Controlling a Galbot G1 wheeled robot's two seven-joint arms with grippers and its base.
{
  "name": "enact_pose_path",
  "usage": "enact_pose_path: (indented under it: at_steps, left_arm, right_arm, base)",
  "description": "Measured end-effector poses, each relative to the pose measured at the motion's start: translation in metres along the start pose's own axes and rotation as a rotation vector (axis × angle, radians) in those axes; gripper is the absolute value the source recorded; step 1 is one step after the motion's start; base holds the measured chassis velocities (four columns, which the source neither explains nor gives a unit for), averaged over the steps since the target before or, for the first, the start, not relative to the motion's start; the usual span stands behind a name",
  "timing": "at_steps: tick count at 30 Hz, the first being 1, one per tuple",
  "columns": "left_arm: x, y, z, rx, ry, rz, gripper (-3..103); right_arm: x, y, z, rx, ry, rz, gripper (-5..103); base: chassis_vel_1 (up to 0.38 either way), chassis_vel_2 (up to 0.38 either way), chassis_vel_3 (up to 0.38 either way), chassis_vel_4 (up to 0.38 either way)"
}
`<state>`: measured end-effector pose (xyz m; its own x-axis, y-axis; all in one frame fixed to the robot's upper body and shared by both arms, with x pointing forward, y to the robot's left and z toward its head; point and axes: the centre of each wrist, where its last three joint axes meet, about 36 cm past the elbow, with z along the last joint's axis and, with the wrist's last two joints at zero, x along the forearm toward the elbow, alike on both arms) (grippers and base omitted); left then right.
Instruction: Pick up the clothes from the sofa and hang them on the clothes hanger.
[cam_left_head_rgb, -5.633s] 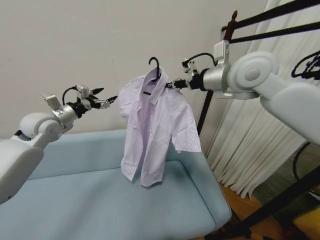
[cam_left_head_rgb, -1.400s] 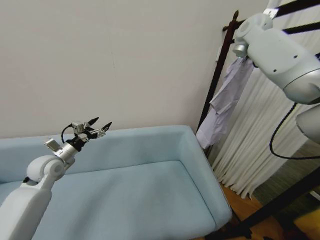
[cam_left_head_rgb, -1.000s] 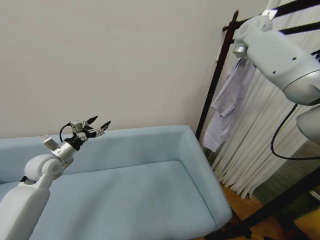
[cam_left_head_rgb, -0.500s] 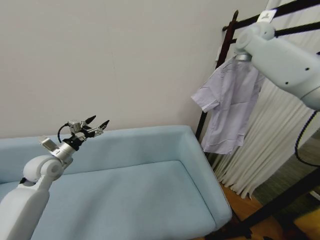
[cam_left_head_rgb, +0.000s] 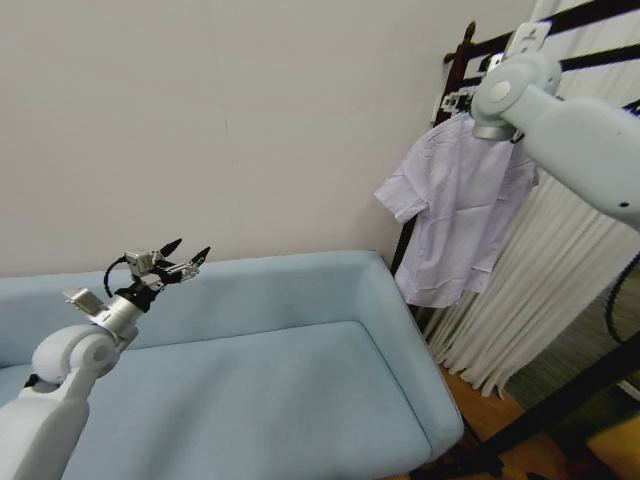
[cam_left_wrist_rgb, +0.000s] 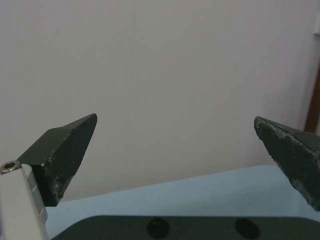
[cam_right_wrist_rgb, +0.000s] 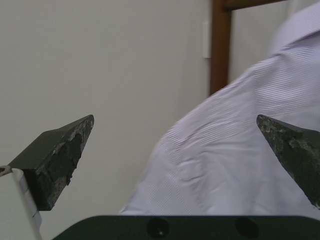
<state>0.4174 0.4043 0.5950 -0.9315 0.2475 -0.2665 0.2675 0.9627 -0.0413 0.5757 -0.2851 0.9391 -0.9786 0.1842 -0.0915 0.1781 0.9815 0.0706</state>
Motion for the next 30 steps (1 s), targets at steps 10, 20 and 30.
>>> enact_pose_path:
  at_steps: [10,20,30]
  left_arm:
    - [0.026,-0.034,0.008,-0.013,0.060,-0.076,100]
    - [0.046,-0.069,0.016,-0.045,0.119,-0.154,100]
    - [0.077,-0.095,0.024,-0.104,0.140,-0.210,100]
  right_arm:
    - [0.042,-0.028,0.119,0.024,-0.039,-0.411,100]
    - [0.109,-0.061,0.235,0.040,-0.007,-0.548,100]
    - [0.149,-0.069,0.297,0.046,0.002,-0.481,100]
  base:
    - [0.000,0.000,0.000,0.000]
    - [0.000,0.000,0.000,0.000]
    - [0.000,0.000,0.000,0.000]
